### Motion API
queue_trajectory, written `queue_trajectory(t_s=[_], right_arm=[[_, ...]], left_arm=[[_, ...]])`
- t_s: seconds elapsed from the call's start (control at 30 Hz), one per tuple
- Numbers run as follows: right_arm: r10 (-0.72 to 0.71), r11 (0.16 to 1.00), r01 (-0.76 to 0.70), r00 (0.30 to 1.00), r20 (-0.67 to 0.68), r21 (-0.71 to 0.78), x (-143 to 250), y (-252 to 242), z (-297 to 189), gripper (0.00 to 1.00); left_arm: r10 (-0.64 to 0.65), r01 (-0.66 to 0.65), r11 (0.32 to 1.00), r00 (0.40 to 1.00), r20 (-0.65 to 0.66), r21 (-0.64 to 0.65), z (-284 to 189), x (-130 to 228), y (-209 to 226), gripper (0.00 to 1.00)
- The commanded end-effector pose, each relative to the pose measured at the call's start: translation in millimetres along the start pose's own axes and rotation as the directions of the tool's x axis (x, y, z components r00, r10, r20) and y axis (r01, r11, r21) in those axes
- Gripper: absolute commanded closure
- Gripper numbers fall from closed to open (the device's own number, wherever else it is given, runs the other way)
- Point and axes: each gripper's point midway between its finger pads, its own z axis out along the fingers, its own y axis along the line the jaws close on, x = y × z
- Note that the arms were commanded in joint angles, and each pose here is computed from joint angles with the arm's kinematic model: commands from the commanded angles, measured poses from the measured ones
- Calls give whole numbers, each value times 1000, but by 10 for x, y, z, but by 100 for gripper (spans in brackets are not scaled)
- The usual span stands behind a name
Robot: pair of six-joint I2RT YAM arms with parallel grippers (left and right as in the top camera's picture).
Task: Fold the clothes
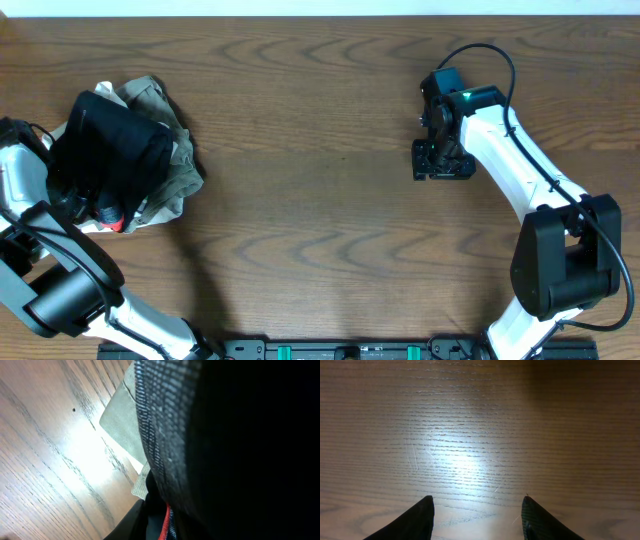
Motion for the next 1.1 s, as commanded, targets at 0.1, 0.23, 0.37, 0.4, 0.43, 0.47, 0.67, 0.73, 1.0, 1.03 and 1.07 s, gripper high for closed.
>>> queue_trajectory(t_s=[0.1, 0.23, 0.37, 0.4, 0.43, 0.47, 0.67, 0.73, 1.0, 1.03, 1.07], right_arm=[[-10, 1000, 10, 1000, 5, 10, -13, -50, -5, 46], [-10, 1000, 10, 1000, 8, 9, -21, -47, -5, 46], [-11, 1000, 11, 1000, 9, 9, -23, -45, -5, 46], [-10, 1000, 10, 1000, 10, 8, -26, -45, -5, 46], [-10, 1000, 10, 1000, 11, 8, -28, -46, -5, 46], [-10, 1000, 10, 1000, 11, 8, -28, -46, -5, 45], [-10, 1000, 10, 1000, 12, 8, -30, -43, -5, 46], [-10, 1000, 10, 1000, 14, 7, -36, -43, -5, 46], [-10, 1000, 10, 1000, 15, 7, -37, -41, -5, 46], [-10, 1000, 10, 1000, 15, 7, -37, -40, -5, 46], [-10, 1000, 10, 1000, 15, 7, -38, -41, -5, 46]], left_arm=[[18, -13, 993, 999, -40, 117, -93, 107, -230, 75], [16, -21, 988, 999, 35, 156, -391, 59, -246, 69], [7, -37, 977, 990, 139, 208, -771, 8, -261, 57], [5, -41, 975, 986, 164, 220, -858, 0, -263, 53], [2, -47, 971, 982, 191, 233, -955, -4, -262, 51], [-2, -51, 969, 978, 210, 243, -1032, -1, -258, 49], [27, -135, 923, 957, 288, 361, -1447, 95, -383, 45], [76, -214, 854, 953, 294, 474, -1591, 168, -604, 41], [170, -274, 683, 961, 218, 677, -1656, 372, -1004, 38], [173, -262, 690, 965, 198, 675, -1591, 387, -998, 38], [176, -245, 699, 970, 170, 672, -1508, 409, -989, 37]])
